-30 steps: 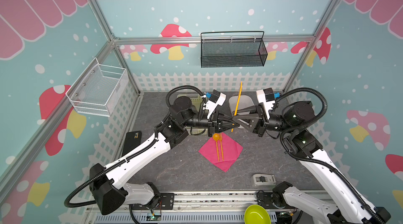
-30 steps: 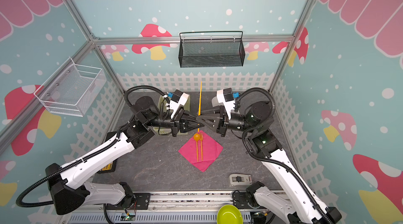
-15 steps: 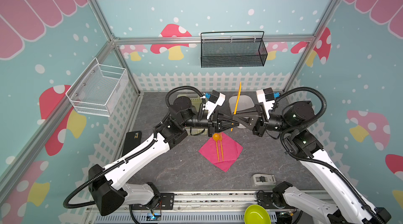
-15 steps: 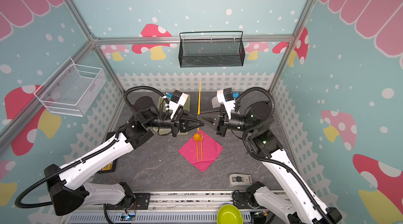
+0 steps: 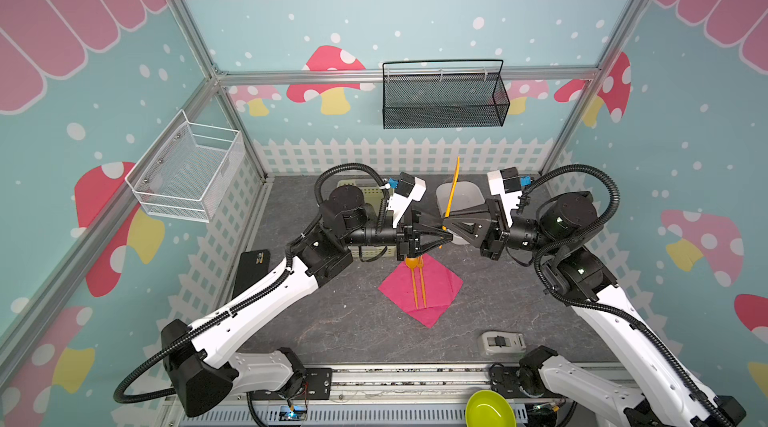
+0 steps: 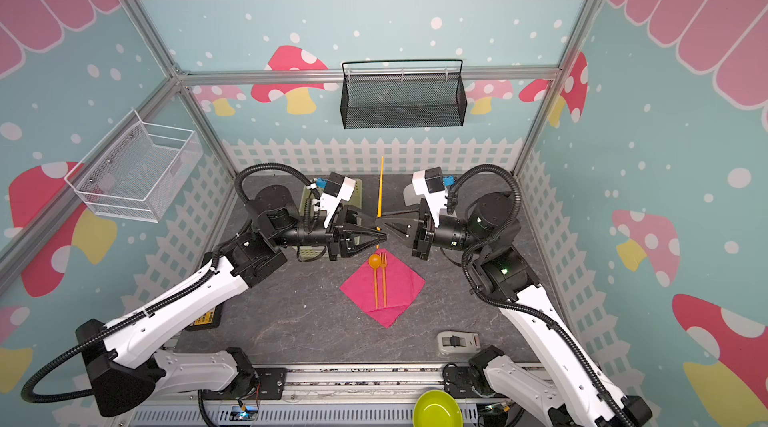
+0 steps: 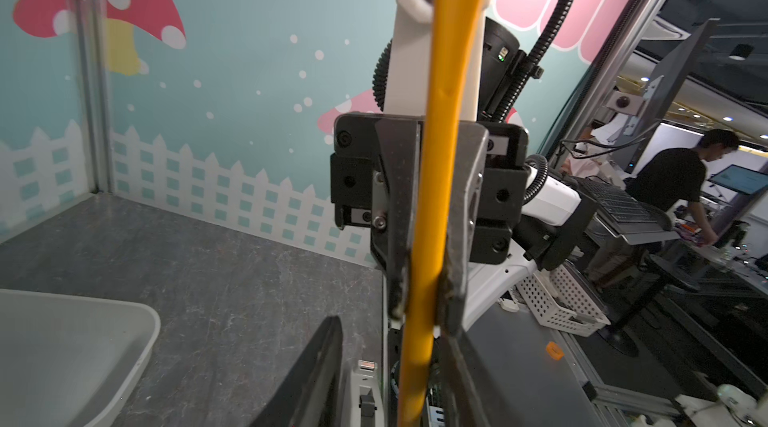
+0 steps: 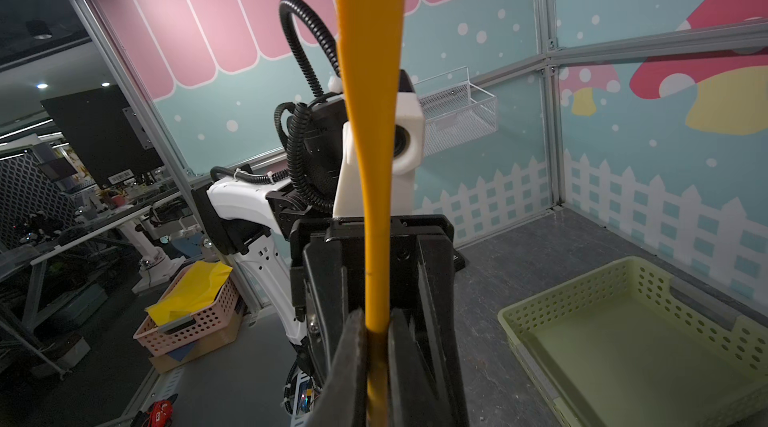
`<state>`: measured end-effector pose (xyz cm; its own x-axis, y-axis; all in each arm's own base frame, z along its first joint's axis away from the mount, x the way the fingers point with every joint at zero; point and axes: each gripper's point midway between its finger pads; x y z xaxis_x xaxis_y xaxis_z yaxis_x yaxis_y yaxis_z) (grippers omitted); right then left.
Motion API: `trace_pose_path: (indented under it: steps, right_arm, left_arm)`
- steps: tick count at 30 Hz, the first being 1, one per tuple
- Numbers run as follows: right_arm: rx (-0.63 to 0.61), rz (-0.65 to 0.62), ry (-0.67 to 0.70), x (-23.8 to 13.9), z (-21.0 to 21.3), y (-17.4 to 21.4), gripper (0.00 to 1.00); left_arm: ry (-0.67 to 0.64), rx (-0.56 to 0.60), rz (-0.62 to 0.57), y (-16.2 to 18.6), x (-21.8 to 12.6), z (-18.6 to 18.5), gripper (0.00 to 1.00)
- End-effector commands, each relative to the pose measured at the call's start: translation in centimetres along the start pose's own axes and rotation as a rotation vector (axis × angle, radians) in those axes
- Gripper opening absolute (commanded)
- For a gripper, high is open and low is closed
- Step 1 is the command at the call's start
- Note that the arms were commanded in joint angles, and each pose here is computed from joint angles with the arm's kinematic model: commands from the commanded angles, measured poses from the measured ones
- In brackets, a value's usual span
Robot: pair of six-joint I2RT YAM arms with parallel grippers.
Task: Place the utensils on the paper napkin and roll it up
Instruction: 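Open the left gripper and draw it back while the right gripper keeps the knife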
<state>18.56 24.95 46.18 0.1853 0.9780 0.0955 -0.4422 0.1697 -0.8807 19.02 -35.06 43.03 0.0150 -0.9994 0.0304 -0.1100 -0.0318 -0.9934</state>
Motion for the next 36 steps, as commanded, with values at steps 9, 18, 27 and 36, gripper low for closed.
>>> trace_pose_path:
  steps: [9,18,27,36]
  right_arm:
    - [0.113,0.049,0.393,0.2,-8.1,0.7,0.00]
    - [0.366,0.194,0.776,-1.6,-17.2,7.3,0.00]
    - [0.586,0.356,0.989,-3.8,-21.8,16.7,0.00]
    - [0.688,0.557,1.138,-5.0,-24.2,24.3,0.00]
  left_arm:
    - [-0.461,0.051,0.156,0.8,-4.9,4.9,0.48]
    - [-0.672,-0.092,0.261,3.7,-10.7,10.2,0.48]
    - [-0.815,-0.185,0.322,6.8,-16.9,14.8,0.48]
    - [-0.872,-0.211,0.398,10.6,-19.0,16.8,0.47]
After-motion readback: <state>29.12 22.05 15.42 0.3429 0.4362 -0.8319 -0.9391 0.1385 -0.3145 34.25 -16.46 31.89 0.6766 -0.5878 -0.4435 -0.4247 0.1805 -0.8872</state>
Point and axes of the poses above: each gripper's point midway between its finger pads, its own x axis out along the fingers, its own z axis along the line the jaws close on, y = z × x, and after that the axes turned 12 degrees about x, right-handed
